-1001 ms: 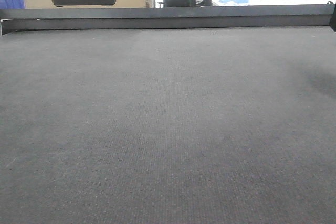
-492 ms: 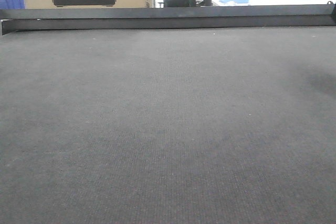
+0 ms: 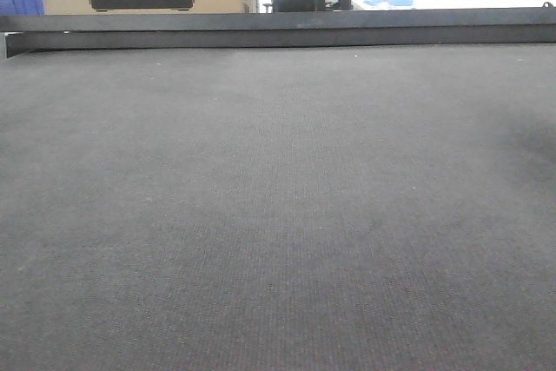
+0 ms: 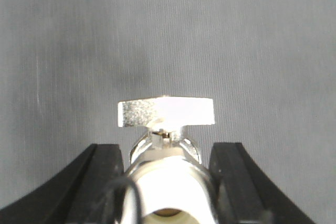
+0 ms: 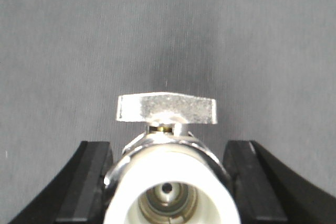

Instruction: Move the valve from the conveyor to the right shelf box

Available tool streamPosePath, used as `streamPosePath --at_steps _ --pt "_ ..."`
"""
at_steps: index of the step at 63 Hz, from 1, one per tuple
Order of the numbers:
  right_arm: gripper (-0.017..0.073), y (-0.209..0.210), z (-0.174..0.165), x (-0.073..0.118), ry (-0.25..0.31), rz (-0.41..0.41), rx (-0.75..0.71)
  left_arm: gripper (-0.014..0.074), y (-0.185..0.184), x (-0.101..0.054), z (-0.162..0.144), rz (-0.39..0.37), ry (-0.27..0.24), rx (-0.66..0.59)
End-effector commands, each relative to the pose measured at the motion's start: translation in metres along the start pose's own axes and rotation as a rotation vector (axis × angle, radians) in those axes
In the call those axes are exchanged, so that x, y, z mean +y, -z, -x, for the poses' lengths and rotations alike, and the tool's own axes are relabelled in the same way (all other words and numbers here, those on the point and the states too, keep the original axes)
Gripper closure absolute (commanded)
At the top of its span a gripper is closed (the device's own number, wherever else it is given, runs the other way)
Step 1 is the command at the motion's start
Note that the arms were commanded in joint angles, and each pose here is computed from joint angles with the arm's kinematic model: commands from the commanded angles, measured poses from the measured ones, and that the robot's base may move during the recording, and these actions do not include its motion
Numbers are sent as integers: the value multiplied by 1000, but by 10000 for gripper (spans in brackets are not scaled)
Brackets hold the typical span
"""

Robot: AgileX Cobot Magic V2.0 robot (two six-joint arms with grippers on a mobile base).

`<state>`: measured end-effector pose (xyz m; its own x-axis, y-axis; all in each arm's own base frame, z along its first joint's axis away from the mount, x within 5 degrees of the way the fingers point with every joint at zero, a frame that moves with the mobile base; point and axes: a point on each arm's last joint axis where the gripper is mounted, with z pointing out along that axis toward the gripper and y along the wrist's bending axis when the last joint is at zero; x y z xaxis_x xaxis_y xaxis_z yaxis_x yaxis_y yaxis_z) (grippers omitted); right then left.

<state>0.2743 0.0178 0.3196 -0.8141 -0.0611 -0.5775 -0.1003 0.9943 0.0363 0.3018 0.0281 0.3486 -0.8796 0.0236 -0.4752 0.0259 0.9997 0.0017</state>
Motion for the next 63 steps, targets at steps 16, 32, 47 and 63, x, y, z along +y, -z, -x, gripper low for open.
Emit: streamPosePath --at_steps 16,32,47,63 --pt "715 44 -36 3 10 -12 -187 705 58 -13 -67 26 -1 -228" --pt "715 99 -47 6 20 -20 -402 705 113 -18 -91 69 -18 -475" --pt "715 147 -52 9 29 -26 -598 705 140 -21 -100 84 -23 -604" --pt "715 184 -47 11 36 -28 -719 705 160 -22 -96 75 -18 -685"
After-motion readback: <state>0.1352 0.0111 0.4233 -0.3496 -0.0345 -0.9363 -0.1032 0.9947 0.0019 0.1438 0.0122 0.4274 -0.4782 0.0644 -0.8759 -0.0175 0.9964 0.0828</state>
